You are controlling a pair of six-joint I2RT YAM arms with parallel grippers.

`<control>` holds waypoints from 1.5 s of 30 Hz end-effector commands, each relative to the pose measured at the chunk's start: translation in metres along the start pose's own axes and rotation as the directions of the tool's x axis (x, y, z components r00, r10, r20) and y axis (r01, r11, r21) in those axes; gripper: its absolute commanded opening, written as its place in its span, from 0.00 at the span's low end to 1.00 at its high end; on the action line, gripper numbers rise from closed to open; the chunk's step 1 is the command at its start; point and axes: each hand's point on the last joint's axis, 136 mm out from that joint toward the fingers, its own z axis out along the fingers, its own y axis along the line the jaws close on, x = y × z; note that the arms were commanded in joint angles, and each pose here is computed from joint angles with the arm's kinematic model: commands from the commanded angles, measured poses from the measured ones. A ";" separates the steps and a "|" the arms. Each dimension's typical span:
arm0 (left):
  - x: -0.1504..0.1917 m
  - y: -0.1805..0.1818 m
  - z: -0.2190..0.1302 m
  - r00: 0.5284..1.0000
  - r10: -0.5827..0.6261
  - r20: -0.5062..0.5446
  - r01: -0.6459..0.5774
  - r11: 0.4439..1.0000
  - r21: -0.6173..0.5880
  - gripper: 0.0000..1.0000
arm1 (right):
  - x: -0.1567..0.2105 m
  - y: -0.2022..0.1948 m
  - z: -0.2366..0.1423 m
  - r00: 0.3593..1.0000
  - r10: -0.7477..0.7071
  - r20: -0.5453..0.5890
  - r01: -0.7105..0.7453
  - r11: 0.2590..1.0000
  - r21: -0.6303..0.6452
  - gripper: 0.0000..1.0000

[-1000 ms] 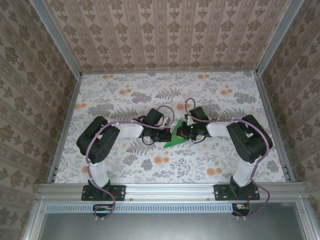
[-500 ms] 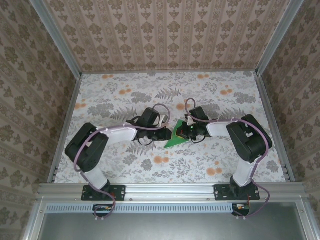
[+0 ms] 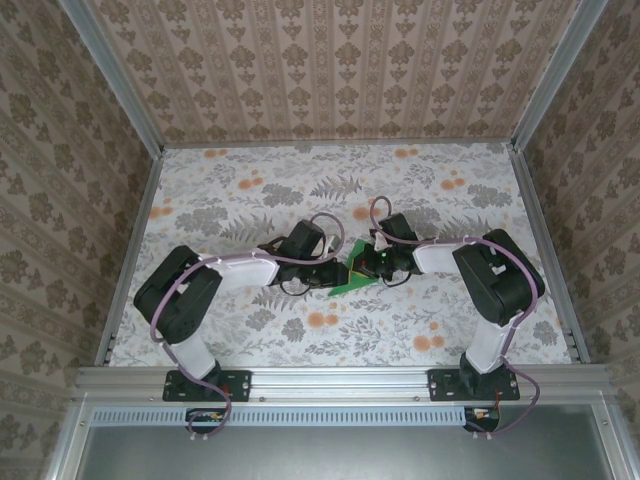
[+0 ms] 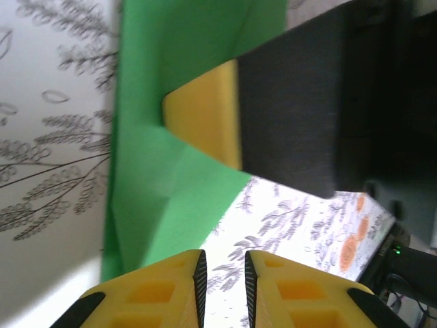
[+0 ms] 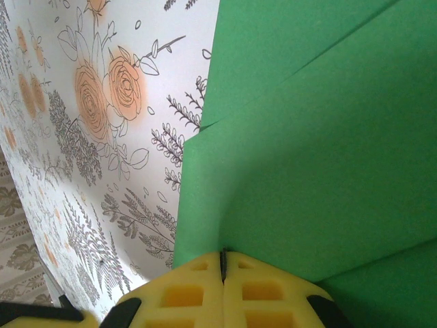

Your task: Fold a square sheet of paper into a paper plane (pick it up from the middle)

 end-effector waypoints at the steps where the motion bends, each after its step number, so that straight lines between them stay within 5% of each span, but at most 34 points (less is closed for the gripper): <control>1: 0.009 0.011 0.005 0.997 -0.062 -0.039 0.061 0.998 -0.036 0.24 | 0.023 -0.046 0.007 0.996 0.068 -0.053 -0.059 0.984 0.167 0.01; 35: 0.059 0.066 0.004 0.965 -0.247 -0.084 0.234 0.962 -0.139 0.17 | 0.028 -0.059 0.006 0.995 0.075 -0.072 -0.057 0.972 0.229 0.00; 45: 0.011 0.009 -0.023 0.996 -0.056 0.073 0.053 0.998 0.039 0.03 | 0.027 -0.057 0.007 0.994 0.076 -0.074 -0.058 0.973 0.222 0.00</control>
